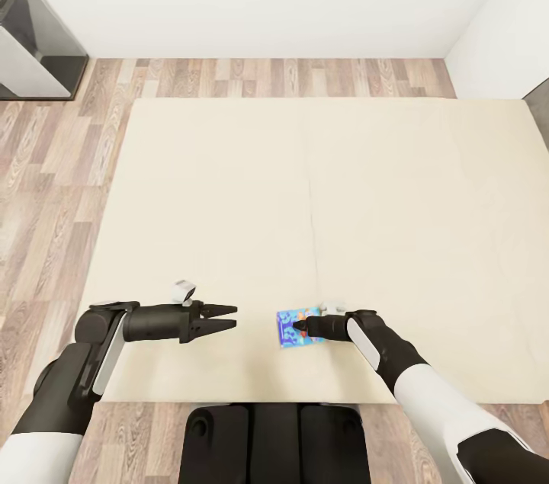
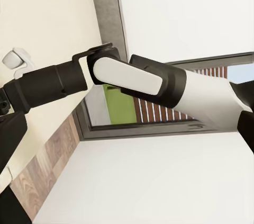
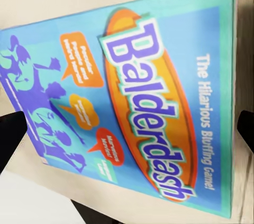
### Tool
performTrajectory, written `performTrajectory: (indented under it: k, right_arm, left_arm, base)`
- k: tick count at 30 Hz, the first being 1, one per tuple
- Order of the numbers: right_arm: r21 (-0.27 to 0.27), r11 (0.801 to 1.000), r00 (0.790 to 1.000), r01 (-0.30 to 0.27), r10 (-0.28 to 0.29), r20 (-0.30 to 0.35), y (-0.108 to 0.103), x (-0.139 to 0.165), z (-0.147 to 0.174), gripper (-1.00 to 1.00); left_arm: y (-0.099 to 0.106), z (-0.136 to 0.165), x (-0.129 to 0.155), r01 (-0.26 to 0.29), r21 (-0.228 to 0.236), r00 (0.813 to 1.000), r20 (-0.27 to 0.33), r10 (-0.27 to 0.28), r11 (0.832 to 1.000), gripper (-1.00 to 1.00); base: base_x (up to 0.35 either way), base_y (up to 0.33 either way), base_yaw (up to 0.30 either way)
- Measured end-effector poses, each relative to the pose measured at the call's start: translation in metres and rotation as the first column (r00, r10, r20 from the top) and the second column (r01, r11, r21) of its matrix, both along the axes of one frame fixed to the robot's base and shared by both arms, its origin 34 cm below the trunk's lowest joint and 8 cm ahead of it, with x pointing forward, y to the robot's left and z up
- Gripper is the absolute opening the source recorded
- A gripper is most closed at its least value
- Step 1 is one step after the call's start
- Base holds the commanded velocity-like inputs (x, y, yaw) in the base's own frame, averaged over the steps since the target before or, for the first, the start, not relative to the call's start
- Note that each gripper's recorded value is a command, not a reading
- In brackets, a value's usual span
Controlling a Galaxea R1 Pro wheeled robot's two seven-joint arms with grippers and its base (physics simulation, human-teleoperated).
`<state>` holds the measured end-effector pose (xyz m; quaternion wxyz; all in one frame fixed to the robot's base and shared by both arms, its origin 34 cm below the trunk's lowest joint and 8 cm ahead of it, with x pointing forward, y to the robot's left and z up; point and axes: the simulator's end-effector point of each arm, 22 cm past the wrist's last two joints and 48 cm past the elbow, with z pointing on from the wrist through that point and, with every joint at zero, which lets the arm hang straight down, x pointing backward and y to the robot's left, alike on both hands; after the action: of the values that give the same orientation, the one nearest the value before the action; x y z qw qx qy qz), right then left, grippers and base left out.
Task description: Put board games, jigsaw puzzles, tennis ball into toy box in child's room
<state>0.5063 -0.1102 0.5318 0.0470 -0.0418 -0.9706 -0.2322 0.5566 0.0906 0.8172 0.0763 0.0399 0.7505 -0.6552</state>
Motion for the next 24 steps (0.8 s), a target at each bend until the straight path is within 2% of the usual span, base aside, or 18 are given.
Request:
performTrajectory:
  k: [24]
  right_arm:
    - [0.000,1.000,1.000,-0.001,0.001,0.001,0.0000,0.0002,0.0001,1.00]
  left_arm:
    - [0.0003,0.0000,0.0002,-0.001,0.000,1.000,0.000,0.001,1.000,1.00]
  base:
    - [0.000,0.119,0.000]
